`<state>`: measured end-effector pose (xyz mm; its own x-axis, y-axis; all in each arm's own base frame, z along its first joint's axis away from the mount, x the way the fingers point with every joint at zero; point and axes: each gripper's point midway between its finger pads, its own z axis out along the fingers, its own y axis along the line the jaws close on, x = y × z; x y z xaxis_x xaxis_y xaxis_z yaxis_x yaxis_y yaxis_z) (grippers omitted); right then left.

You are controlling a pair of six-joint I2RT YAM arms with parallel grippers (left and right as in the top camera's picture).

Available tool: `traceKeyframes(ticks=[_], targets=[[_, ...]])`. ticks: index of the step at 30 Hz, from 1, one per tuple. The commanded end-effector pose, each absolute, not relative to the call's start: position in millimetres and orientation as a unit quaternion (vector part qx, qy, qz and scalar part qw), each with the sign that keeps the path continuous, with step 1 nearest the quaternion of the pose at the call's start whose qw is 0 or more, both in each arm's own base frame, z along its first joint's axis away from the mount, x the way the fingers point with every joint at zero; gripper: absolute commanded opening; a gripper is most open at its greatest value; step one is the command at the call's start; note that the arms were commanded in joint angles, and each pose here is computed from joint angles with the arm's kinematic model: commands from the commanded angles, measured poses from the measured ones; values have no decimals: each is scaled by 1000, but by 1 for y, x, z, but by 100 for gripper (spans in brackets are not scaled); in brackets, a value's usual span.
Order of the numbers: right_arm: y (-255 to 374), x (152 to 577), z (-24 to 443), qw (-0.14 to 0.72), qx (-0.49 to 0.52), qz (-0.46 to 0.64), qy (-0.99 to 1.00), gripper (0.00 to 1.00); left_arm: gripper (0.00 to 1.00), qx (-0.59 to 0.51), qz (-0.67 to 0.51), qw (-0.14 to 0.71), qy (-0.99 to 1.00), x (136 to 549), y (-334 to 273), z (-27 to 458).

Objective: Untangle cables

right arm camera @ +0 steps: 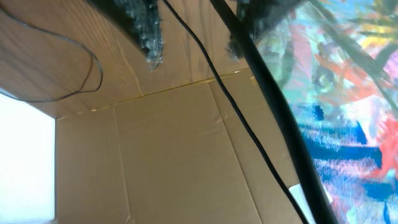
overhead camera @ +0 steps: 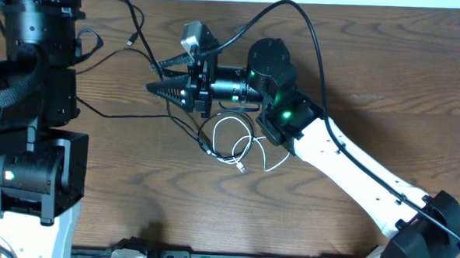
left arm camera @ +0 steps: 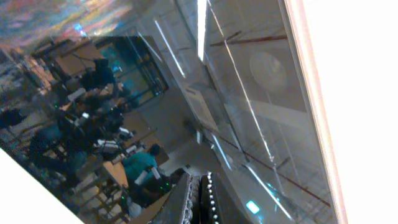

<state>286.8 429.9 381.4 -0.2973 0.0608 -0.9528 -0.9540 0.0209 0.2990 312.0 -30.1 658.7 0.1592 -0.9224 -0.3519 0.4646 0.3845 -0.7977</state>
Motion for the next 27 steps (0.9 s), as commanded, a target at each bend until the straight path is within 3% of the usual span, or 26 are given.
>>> traceKeyframes(ticks=[1, 2, 8, 12, 18, 20, 23, 27], targets=[[432, 290, 388, 449, -394, 573, 562, 6, 7, -254, -500, 711, 424, 303, -33, 668], [432, 290, 387, 447, -393, 573, 564, 1, 7, -254, -499, 711, 425, 303, -33, 668], [416, 305, 373, 403, -361, 578, 611, 1, 7, -240, -420, 740, 468, 311, -29, 653], [371, 332, 368, 401, -321, 541, 665, 1, 7, -347, -255, 729, 532, 329, 17, 591], [323, 344, 383, 414, -281, 519, 694, 1, 10, -362, -167, 685, 610, 338, 26, 540], [309, 342, 402, 427, -264, 523, 689, 1, 17, -365, -143, 654, 646, 343, 25, 514], [291, 334, 439, 464, -254, 531, 662, 1, 36, -368, -113, 614, 689, 348, 24, 482], [263, 331, 490, 517, -243, 529, 628, 1, 72, -360, -96, 564, 737, 350, 18, 448]])
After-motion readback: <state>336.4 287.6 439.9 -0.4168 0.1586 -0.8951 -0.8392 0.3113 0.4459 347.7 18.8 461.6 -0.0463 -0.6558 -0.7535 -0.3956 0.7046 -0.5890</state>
